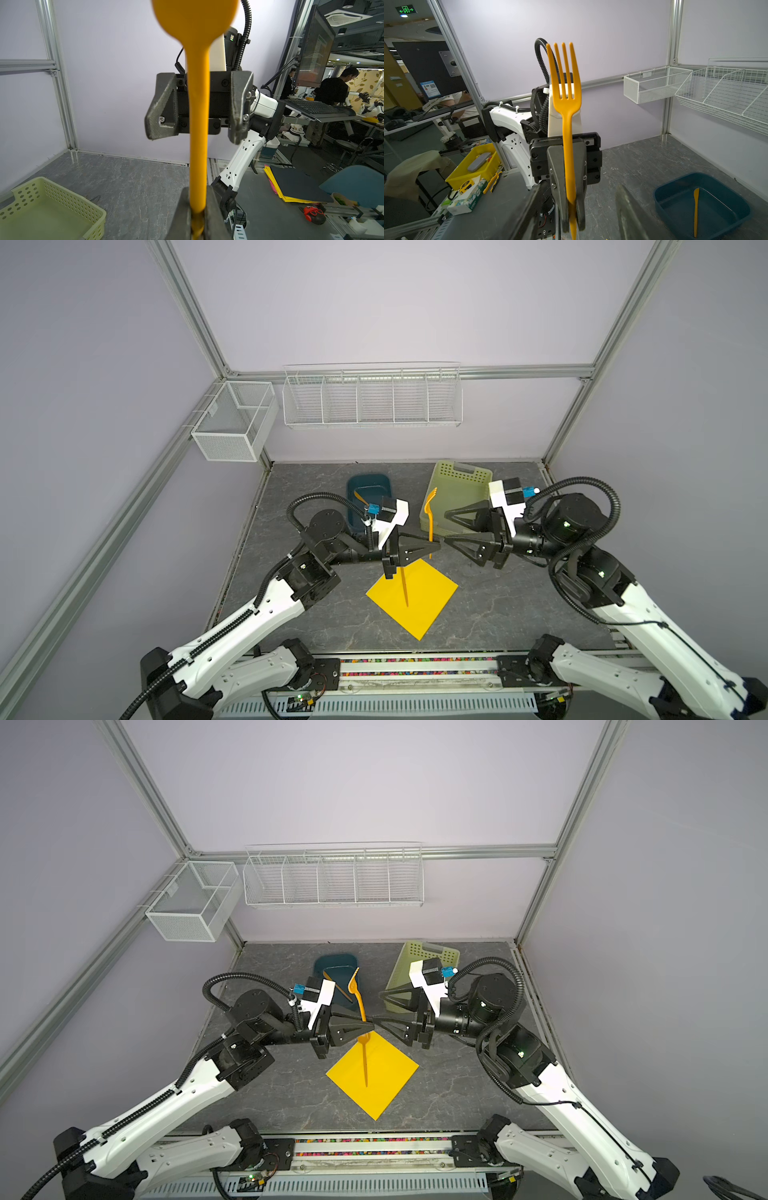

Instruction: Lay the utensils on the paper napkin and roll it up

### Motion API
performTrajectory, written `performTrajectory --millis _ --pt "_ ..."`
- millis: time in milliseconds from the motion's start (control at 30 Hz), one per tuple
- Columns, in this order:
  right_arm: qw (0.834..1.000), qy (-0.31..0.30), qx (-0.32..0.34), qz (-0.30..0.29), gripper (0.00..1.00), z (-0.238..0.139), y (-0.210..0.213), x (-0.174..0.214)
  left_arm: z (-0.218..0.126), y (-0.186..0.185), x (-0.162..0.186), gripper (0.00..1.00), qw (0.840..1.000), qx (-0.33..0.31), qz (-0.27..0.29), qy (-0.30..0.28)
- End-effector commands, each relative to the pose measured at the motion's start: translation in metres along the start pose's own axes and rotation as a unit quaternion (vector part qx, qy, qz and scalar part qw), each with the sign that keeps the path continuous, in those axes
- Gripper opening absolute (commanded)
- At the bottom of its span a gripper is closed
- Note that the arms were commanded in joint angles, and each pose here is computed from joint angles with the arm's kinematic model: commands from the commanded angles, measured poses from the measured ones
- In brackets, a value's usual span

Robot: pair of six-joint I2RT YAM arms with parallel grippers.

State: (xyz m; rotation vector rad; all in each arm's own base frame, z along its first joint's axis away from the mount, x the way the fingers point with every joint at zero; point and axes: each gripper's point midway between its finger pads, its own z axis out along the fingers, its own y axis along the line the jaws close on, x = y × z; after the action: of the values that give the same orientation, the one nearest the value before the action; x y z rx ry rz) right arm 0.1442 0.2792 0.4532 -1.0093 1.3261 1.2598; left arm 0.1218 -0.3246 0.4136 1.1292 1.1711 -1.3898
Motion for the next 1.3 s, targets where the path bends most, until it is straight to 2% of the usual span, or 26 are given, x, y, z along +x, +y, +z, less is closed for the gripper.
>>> performTrajectory --millis 0,167,633,1267 --pt "0.999 -0.012 -0.034 -0.028 0.55 0.004 0.01 -0.011 0.002 0.006 0.004 0.0 1.0 -0.016 0.01 0.004" --pt "0.999 -0.007 -0.037 -0.029 0.48 0.009 0.007 -0.008 0.004 0.012 0.011 0.0 0.999 -0.029 0.005 0.023" --pt "0.999 0.005 -0.036 -0.011 0.27 0.014 0.003 0.003 0.007 0.011 0.008 0.0 0.999 -0.032 0.008 0.02" --pt "0.999 0.01 -0.032 -0.002 0.08 0.016 -0.001 0.006 0.005 0.014 0.006 0.0 0.999 -0.047 0.012 0.017"
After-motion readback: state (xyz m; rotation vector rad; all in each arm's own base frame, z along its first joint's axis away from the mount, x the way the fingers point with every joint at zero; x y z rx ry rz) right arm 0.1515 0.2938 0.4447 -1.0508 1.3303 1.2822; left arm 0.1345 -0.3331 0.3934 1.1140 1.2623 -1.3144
